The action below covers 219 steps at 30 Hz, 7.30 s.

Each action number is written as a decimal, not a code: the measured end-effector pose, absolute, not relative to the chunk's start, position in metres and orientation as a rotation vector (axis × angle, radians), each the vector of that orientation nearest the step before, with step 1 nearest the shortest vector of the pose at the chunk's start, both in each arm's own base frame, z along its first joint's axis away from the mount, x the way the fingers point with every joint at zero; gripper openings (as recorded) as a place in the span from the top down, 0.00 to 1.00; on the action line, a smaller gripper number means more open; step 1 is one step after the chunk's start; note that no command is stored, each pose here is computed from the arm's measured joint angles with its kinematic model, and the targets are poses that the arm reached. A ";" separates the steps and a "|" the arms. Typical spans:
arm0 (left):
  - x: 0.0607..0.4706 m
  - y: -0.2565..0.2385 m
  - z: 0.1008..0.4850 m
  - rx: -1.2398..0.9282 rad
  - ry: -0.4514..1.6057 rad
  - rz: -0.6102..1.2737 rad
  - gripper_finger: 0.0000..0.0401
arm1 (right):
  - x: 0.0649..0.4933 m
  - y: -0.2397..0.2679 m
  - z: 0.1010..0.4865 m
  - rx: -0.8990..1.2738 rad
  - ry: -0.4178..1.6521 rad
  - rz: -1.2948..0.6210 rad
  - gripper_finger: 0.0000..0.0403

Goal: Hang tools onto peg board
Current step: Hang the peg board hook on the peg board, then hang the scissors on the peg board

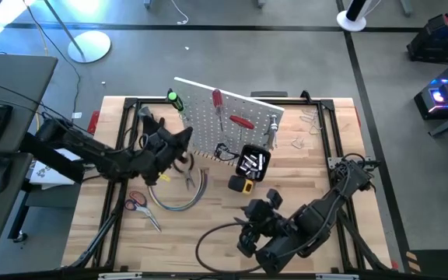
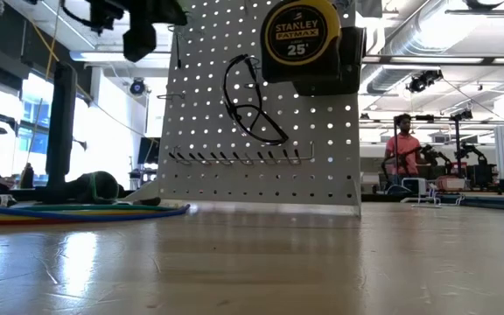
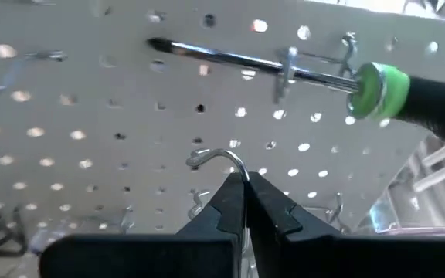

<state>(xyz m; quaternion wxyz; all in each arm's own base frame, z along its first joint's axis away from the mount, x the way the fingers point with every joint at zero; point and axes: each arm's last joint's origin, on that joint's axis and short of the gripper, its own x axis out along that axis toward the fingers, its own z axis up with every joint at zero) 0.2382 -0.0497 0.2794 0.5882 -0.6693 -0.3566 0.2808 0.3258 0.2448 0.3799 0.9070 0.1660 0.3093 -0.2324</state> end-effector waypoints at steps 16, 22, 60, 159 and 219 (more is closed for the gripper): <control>0.268 -0.053 0.245 -1.575 -0.795 0.696 1.00 | 0.327 0.244 0.380 0.352 0.641 -0.475 0.61; 0.271 -0.049 0.261 -1.513 -0.828 0.732 1.00 | 0.327 0.244 0.380 0.349 0.647 -0.471 0.61; 0.278 -0.045 0.262 -1.427 -0.792 0.827 1.00 | 0.315 0.252 0.378 0.261 0.693 -0.450 0.61; 0.311 -0.046 0.259 -1.273 -0.899 1.000 0.84 | 0.310 0.265 0.380 0.300 0.664 -0.397 0.61; 0.242 -0.069 0.218 -1.142 -0.125 1.038 0.53 | 0.312 0.264 0.380 0.333 0.659 -0.406 0.61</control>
